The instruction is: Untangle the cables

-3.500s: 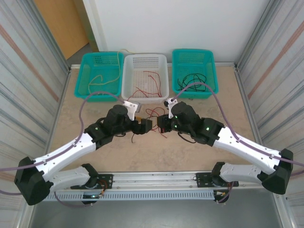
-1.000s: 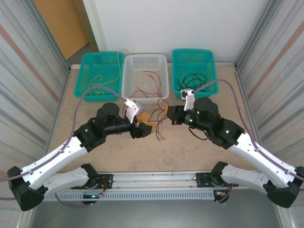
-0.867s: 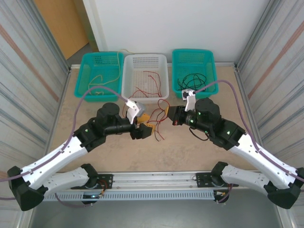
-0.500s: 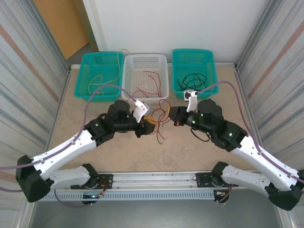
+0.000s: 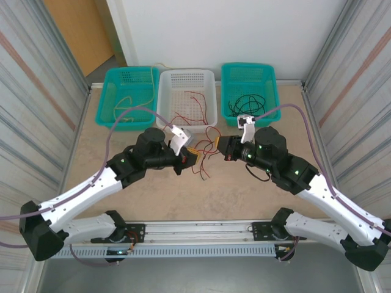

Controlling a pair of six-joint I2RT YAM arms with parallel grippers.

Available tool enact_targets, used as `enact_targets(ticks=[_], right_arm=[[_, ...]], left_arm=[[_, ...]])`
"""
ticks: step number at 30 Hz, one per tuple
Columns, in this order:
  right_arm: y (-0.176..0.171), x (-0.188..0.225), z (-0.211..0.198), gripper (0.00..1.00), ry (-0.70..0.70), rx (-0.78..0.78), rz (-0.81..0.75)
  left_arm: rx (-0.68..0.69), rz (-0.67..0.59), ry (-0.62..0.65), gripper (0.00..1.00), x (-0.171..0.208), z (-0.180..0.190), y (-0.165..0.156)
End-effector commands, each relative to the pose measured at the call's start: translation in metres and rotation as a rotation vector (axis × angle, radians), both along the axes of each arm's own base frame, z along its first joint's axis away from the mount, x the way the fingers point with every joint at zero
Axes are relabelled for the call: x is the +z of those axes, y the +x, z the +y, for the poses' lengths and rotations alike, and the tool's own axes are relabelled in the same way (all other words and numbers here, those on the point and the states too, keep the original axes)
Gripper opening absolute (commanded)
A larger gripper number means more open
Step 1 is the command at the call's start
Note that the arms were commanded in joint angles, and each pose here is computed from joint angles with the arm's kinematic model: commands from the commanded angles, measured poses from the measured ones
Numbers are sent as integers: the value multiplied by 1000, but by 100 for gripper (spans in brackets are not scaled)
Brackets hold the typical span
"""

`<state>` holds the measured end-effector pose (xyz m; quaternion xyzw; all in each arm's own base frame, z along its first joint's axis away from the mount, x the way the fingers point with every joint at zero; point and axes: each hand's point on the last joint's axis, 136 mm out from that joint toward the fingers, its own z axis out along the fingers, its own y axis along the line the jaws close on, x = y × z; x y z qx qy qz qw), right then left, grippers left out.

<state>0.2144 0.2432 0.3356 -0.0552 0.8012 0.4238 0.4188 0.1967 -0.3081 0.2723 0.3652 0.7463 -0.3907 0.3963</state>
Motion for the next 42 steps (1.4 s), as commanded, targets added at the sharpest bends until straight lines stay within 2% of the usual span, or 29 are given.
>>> enact_targets(ticks=[1, 2, 6, 7, 10, 17, 22, 24, 28, 33, 36, 38, 42], right_arm=[[5, -4, -6, 33, -2, -40, 21], [6, -6, -7, 41, -7, -47, 26], [11, -17, -13, 59, -31, -93, 44], [12, -20, -15, 66, -34, -106, 50], [18, -36, -18, 70, -57, -128, 96], [32, -95, -26, 68, -128, -193, 260], [38, -121, -42, 66, -135, -260, 341], [41, -136, -45, 66, -152, -275, 382], [40, -139, -48, 65, -152, -280, 391], [39, -149, -45, 65, -159, -269, 416], [36, -149, -22, 62, -112, -178, 416], [26, -141, 7, 64, -108, -67, 359], [12, -142, 45, 64, -235, 30, 308]], left_arm=[[-52, -77, -144, 0, 64, -2, -13], [-61, -82, -159, 0, 73, -1, -16], [-69, -118, -213, 0, 104, 5, -24], [-73, -125, -225, 0, 110, 7, -26], [-82, -143, -263, 0, 129, 10, -31], [-122, -180, -333, 0, 164, 16, -45], [-101, -242, -334, 0, 179, 25, -47], [-55, -271, -304, 0, 182, 31, -41], [72, -298, -289, 0, 192, 47, -17], [156, -200, -394, 0, 209, 67, 7], [157, -175, -458, 0, 216, 72, 9], [155, -170, -461, 0, 216, 72, 10], [148, -164, -472, 0, 218, 71, 9]])
